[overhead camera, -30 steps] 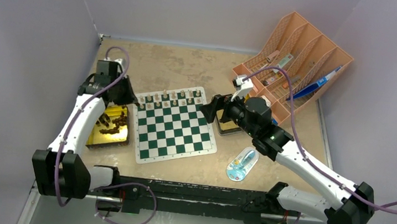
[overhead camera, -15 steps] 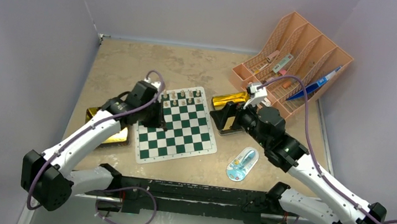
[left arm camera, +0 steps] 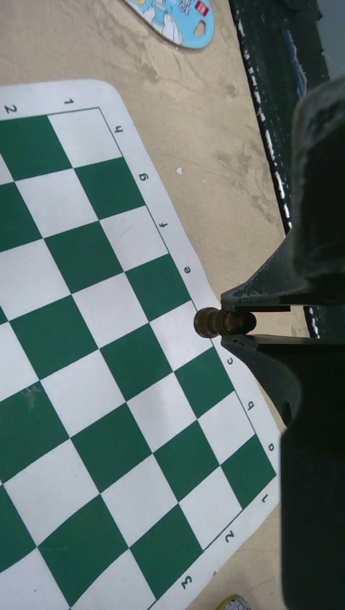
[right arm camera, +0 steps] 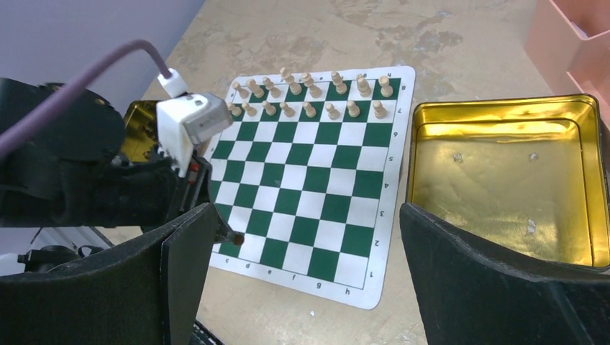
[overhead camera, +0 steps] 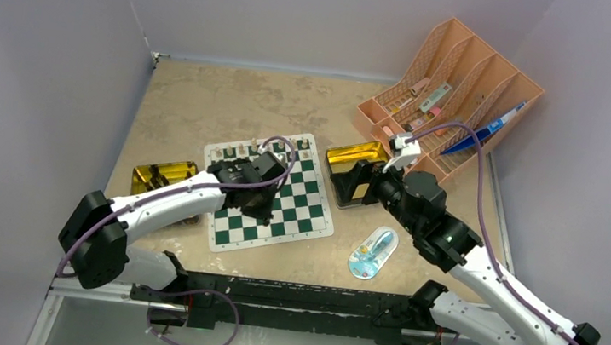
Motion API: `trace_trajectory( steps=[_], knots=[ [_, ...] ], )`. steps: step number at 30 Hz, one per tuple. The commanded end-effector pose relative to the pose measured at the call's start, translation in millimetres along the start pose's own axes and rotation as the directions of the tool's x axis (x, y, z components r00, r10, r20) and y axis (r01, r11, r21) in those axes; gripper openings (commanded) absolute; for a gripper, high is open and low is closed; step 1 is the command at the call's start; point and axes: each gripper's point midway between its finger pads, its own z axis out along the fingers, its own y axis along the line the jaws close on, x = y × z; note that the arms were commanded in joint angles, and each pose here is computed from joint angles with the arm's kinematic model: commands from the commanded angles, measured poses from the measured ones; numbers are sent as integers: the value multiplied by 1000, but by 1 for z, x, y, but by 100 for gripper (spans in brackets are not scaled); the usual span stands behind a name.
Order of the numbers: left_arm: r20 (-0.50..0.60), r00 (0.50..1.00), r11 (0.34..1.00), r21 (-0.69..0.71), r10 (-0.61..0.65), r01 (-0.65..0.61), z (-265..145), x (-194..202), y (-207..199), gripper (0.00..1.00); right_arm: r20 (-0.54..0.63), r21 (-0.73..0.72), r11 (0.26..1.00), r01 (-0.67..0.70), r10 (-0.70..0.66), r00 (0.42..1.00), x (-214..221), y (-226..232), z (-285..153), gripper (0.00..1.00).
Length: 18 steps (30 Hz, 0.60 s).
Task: Set up the chess pieces on the board
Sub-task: Place the chess piece on the chessboard.
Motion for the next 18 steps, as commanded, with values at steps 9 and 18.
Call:
trace_trajectory(
  steps=[9, 18],
  knots=[
    [0, 999, 998, -57, 36, -36, 21, 0, -27, 2, 41, 22, 999, -23, 22, 999, -6, -5, -10, 99],
    [-30, 997, 995, -66, 67, -69, 28, 3, -48, 2, 39, 21, 1000, -20, 19, 999, -4, -7, -16, 99]
  ],
)
